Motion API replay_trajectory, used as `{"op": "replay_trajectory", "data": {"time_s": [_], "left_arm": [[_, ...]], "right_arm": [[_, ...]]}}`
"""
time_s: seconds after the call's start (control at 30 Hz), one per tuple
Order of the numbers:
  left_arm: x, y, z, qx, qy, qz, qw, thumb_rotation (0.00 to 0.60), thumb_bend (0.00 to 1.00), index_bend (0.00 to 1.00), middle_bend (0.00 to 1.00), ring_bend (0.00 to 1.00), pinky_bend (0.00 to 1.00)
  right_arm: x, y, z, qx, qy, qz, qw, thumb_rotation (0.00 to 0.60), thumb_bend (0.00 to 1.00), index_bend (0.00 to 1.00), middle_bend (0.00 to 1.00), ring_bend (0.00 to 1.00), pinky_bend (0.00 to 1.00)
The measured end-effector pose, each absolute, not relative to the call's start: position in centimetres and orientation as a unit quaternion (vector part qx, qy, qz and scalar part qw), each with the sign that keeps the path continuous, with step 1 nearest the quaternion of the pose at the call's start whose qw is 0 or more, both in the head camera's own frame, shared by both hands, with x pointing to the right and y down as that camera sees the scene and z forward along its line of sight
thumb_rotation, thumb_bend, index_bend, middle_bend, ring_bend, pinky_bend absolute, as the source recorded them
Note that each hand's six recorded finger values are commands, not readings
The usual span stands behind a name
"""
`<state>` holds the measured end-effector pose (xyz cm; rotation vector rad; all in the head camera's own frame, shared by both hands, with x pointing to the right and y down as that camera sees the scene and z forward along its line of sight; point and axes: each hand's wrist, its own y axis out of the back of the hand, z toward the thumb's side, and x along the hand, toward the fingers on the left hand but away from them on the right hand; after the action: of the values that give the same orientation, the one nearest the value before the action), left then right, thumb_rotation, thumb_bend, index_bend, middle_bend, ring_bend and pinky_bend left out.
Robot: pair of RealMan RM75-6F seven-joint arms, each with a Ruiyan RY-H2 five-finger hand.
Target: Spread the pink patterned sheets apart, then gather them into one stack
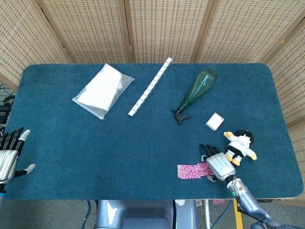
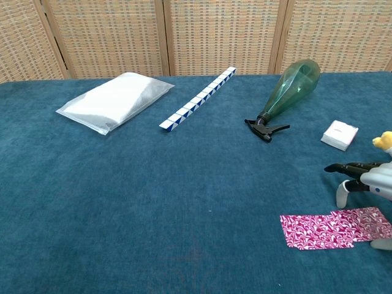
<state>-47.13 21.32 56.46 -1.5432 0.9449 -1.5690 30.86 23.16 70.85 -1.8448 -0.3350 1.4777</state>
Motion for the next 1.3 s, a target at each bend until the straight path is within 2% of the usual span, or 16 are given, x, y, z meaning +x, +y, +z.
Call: {"op": "replay_trajectory", "data": {"time_s": [0.1,0.4,0.7,0.97,1.3], "left_arm": [[-47.13,21.32,56.47,-0.6,0.367,-0.61,0.365,0.6,0.02,0.0,0.0,0.0,0.0],[-47.13,21.31,56.47,-0.6,0.367,-0.61,0.364,0.6,0.02,0.0,0.0,0.0,0.0],[-47.13,21.31,56.49,-0.6,0.367,-0.611,0.364,0.6,0.02,0.0,0.0,0.0,0.0],[-47.14,21.32,56.48,-0.6,0.367,-0.611,0.364,0.6,0.02,0.0,0.0,0.0,0.0],[-47.14,21.3,56.48,-0.6,0.367,-0.611,0.364,0.6,0.02,0.0,0.0,0.0,0.0]], "right_arm": [[30.85,23.15,70.83,-0.719,-0.131,0.575,0.367,0.6,0.67,0.61,0.0,0.0,0.12],[30.96,22.95,70.74,-0.719,-0.134,0.575,0.367,0.6,0.67,0.62,0.0,0.0,0.12],[31.03,22.72,70.72,-0.719,-0.135,0.577,0.364,0.6,0.75,0.63,0.0,0.0,0.12],[30.74,22.89,70.82,-0.722,-0.132,0.575,0.362,0.6,0.77,0.63,0.0,0.0,0.12],[30.61,23.0,70.73,-0.724,-0.131,0.572,0.363,0.6,0.79,0.68,0.0,0.0,0.12]]}}
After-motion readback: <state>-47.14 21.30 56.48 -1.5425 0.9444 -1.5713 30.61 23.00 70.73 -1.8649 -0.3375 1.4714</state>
